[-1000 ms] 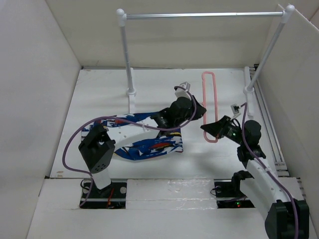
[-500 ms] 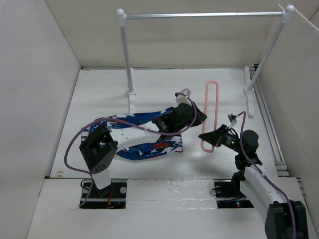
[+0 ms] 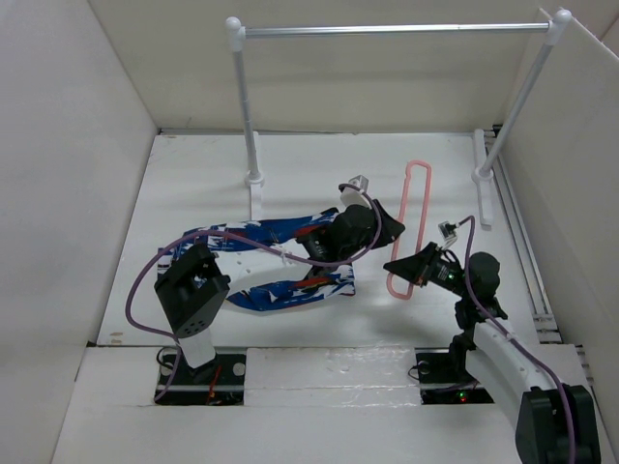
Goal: Place the trousers on the hanger
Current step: Place trousers on hanger
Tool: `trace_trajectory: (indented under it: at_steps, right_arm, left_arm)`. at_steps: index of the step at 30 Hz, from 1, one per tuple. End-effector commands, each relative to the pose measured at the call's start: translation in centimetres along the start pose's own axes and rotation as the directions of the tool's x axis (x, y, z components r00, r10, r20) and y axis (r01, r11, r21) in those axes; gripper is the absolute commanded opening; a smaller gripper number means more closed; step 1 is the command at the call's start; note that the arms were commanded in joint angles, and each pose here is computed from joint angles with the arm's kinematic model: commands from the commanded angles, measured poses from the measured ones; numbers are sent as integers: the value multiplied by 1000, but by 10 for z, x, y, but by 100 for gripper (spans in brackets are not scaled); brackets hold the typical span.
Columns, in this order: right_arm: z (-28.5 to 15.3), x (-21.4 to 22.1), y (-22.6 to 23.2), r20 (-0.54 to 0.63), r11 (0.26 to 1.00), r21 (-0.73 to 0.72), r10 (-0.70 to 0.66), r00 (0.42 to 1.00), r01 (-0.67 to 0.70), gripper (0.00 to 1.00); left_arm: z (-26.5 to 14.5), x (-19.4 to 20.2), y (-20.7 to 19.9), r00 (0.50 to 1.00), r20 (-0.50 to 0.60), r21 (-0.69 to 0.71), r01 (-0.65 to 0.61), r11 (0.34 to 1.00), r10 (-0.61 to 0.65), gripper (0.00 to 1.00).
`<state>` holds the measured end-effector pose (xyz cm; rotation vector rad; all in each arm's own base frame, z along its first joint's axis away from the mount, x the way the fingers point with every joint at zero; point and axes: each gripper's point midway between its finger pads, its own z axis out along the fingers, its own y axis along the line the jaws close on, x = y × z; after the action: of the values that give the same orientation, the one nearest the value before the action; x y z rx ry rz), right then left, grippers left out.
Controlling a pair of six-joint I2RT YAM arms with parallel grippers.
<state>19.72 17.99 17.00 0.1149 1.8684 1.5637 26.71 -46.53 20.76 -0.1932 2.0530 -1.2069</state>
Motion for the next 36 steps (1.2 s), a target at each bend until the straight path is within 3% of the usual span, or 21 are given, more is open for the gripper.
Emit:
trace_trajectory:
  at_steps: [1, 3, 5, 10, 11, 13, 14, 15, 16, 17, 20, 22, 25, 26, 29, 36]
  right_arm:
    - [-3, 18, 14, -82, 996, -87, -43, 996, 36, 0]
    - [-4, 19, 16, -88, 995, -92, -47, 995, 38, 0]
    - [-4, 20, 15, -93, 996, -88, -42, 995, 34, 0]
    - [-5, 23, 12, -113, 996, -77, -42, 993, 33, 0]
    - [-4, 21, 14, -116, 995, -80, -63, 991, 54, 4]
    - [-4, 23, 10, -142, 998, -45, -49, 989, 43, 20]
    - [-4, 21, 8, -148, 994, -42, -111, 983, 106, 37]
    - [-2, 9, 17, -138, 987, -41, -158, 978, 153, 45]
    - [-5, 13, 6, -172, 992, 24, -114, 979, 120, 51]
    - [-4, 9, 3, -182, 979, 29, -194, 964, 202, 58]
    - [-7, -5, 6, -195, 977, 138, -132, 972, 160, 62]
    - [-10, -18, 9, -211, 955, 170, -207, 955, 244, 63]
    - [-8, -40, 6, -216, 914, 214, -300, 929, 345, 56]
    - [-6, -45, 1, -224, 907, 233, -300, 927, 350, 32]
    - [2, -65, -5, -223, 868, 261, -370, 902, 421, 0]
    - [41, -75, -24, -304, 829, 273, -407, 861, 488, 0]
  left_arm:
    - [-8, -17, -43, 997, 46, 145, 53, 988, -60, 17]
    - [-9, -15, -45, 997, 39, 161, 56, 985, -63, 12]
    - [-11, -15, -43, 996, 38, 158, 68, 985, -75, 0]
    - [-23, -18, -40, 997, 47, 164, 50, 985, -58, 0]
    - [-25, -18, -39, 997, 49, 165, 56, 985, -65, 0]
    - [-33, -18, -33, 996, 50, 162, 64, 985, -73, 0]
    - [-36, -19, -31, 995, 54, 161, 73, 984, -83, 0]
    - [-39, -19, -30, 994, 56, 160, 80, 984, -89, 0]
    - [-45, -17, -22, 994, 53, 151, 82, 985, -91, 0]
    - [-48, -17, -20, 994, 54, 150, 89, 985, -98, 0]
    - [-58, -17, -7, 990, 67, 128, 114, 985, -123, 0]
    - [-61, -13, 6, 989, 64, 97, 125, 987, -132, 0]
    - [-67, -10, 20, 984, 71, 81, 156, 984, -162, 0]
    - [-67, -10, 24, 983, 77, 73, 161, 984, -167, 0]
    - [-64, -5, 44, 983, 88, 14, 158, 987, -159, 0]
    - [-48, 12, 90, 987, 98, -141, 144, 979, -131, 0]
